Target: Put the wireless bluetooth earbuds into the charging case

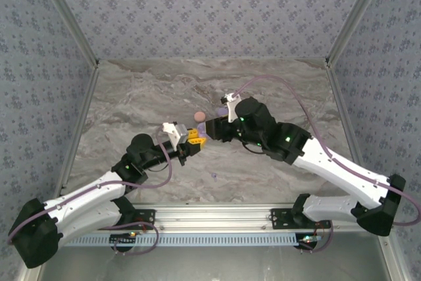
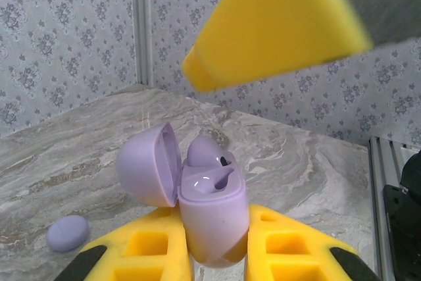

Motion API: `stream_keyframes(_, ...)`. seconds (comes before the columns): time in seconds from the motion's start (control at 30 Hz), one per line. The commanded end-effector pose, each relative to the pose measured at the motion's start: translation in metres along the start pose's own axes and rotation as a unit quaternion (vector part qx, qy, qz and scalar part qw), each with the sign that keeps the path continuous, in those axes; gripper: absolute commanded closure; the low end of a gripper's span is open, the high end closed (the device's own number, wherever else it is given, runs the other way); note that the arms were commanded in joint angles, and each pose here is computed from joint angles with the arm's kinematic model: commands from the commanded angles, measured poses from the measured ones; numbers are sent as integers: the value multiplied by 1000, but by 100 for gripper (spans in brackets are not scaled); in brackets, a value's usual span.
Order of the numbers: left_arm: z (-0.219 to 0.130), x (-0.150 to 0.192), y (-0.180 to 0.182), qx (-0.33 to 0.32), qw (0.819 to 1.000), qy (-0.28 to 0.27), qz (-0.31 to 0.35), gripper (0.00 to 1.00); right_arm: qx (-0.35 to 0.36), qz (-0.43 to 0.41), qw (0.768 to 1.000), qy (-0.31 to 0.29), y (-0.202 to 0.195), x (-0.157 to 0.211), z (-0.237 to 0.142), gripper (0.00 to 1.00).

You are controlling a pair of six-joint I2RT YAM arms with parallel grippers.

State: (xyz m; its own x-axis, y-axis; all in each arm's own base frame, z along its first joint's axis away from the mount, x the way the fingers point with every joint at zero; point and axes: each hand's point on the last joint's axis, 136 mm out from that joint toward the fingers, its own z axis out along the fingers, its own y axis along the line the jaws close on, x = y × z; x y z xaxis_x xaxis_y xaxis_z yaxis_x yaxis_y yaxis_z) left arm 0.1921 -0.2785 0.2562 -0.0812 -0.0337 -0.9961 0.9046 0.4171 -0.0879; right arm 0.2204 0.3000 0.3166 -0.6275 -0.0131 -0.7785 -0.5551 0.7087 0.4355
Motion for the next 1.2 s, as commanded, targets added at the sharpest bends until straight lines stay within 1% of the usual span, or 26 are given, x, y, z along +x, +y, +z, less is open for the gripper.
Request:
stream_keyframes(0.0, 0, -24, 3, -15, 999, -28, 14, 90, 12, 0, 1000, -17, -8, -7, -21, 55)
stream_keyframes(0.03, 0, -22, 9, -34, 999, -24, 13, 90, 24, 5, 1000, -16, -14, -6, -23, 55)
stream_keyframes(0.1, -2, -17, 20, -65, 998, -13, 12, 91, 57, 13, 998, 14, -35, 18, -17, 56)
stream_keyframes(0.13, -4, -14, 27, -85, 996, -8, 10, 94, 74, 19, 997, 27, -43, 28, -15, 56)
stream_keyframes(0.2, -10, -8, 39, -124, 992, -1, 8, 97, 101, 33, 993, 55, -57, 48, -8, 56)
stream_keyframes(0.23, -13, -6, 45, -142, 990, 3, 8, 97, 121, 41, 988, 83, -67, 66, -5, 57)
stream_keyframes(0.3, -21, -3, 52, -169, 985, 7, 11, 97, 148, 65, 980, 121, -81, 94, 4, 56)
stream_keyframes(0.47, -43, -2, 60, -212, 976, 21, 35, 97, 191, 106, 953, 212, -100, 165, 28, 55)
stream_keyframes(0.53, -52, -7, 60, -222, 974, 13, 40, 96, 200, 106, 943, 246, -99, 188, 38, 54)
stream_keyframes(0.6, -59, -10, 60, -228, 973, 3, 43, 96, 209, 100, 935, 270, -98, 203, 48, 54)
stream_keyframes(0.73, -69, -15, 57, -229, 972, -14, 44, 96, 210, 87, 925, 303, -90, 220, 69, 53)
stream_keyframes(0.87, -73, -15, 55, -229, 972, -15, 46, 96, 213, 73, 917, 331, -84, 231, 85, 53)
stream_keyframes(1.17, -77, -17, 54, -227, 972, -26, 46, 96, 216, 65, 903, 365, -81, 250, 102, 55)
